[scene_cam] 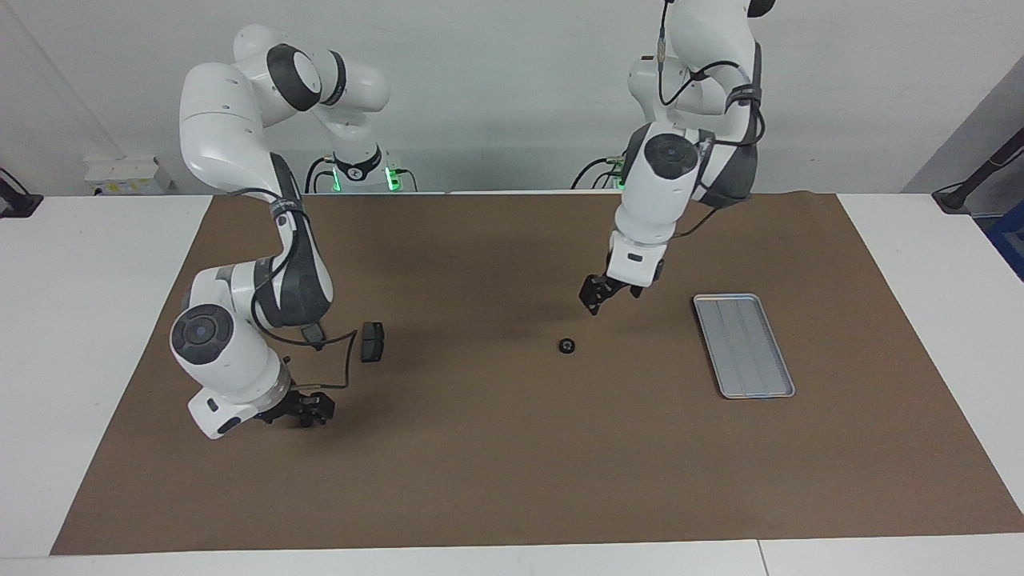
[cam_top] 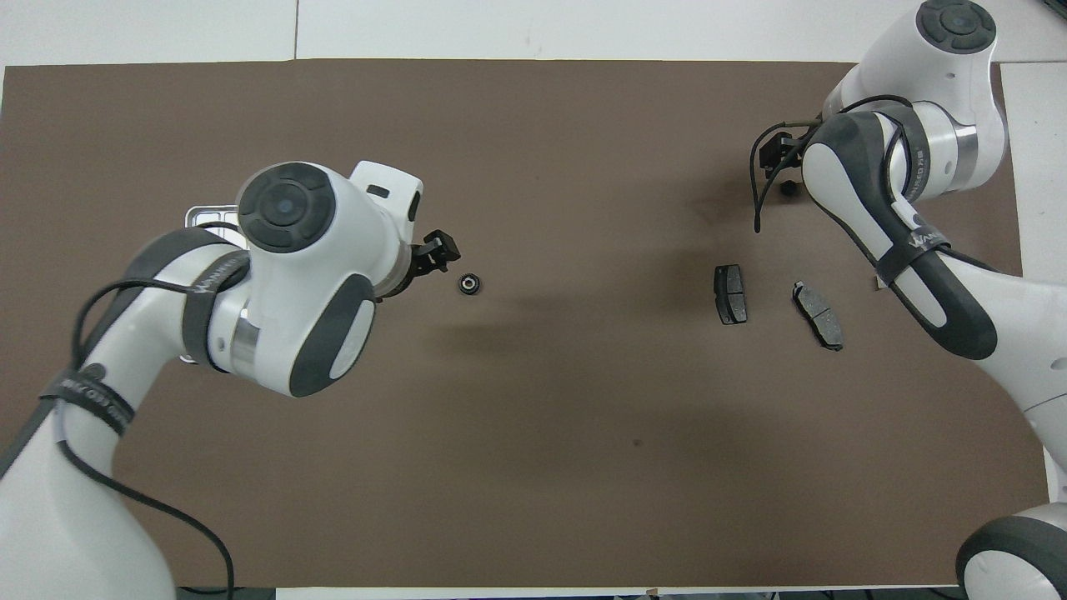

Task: Pick bearing gear from pile to tray
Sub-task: 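Grasp the black part at the table center with the left gripper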

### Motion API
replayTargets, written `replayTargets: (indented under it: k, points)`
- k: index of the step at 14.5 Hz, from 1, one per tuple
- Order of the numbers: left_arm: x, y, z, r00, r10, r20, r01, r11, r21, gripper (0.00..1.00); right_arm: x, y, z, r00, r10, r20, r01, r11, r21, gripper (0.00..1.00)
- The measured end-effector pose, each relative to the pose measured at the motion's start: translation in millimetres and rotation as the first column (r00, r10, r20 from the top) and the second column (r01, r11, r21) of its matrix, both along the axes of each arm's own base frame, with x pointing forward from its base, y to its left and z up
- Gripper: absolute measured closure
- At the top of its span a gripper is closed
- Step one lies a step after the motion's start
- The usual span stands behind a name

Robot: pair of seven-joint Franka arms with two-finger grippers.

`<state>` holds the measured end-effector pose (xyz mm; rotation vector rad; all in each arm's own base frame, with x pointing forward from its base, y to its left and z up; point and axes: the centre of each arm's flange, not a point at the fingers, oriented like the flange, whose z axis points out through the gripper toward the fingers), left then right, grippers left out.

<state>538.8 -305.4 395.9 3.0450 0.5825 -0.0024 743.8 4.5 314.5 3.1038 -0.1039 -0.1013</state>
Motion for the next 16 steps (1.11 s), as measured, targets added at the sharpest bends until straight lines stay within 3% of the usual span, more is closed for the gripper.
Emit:
replayTargets:
  k: [3,5,8,9,11,12,13,16]
  points:
    - [-6,-43,-58,1.000,0.030,-0.003,-0.030,1.000,0.002,0.00,-2.2,1,-7,1.000,-0.012,-0.013,0.012,1.000,-0.002,0.02]
    - [-1,-45,-74,0.999,0.038,-0.004,-0.038,0.999,0.005,0.01,-4.2,2,-12,1.000,-0.012,-0.023,0.012,1.000,-0.002,0.00]
    - [6,-38,-78,0.999,0.054,0.008,-0.054,0.999,0.003,0.00,-6.3,2,-17,0.999,-0.011,-0.035,0.010,1.000,-0.004,0.00]
    - [8,-37,-77,0.998,0.057,0.024,-0.056,0.998,-0.006,0.03,-7.2,2,-21,0.999,-0.011,-0.040,0.011,1.000,-0.005,0.00]
    - [11,-36,-76,0.997,0.061,0.041,-0.060,0.998,-0.018,0.10,-8.8,1,-27,0.999,-0.011,-0.052,0.011,1.000,-0.006,0.10]
    - [12,-36,-78,0.997,0.062,0.041,-0.061,0.998,-0.018,0.10,-9.2,1,-30,0.998,-0.011,-0.056,0.010,1.000,-0.006,0.10]
    - [11,-36,-82,0.997,0.061,0.038,-0.061,0.998,-0.016,0.19,-9.6,1,-33,0.998,-0.010,-0.060,0.010,1.000,-0.006,0.10]
    - [12,-37,-90,0.997,0.061,0.035,-0.061,0.998,-0.014,0.20,-10.4,-1,-37,0.998,-0.004,-0.064,0.003,1.000,-0.020,0.10]
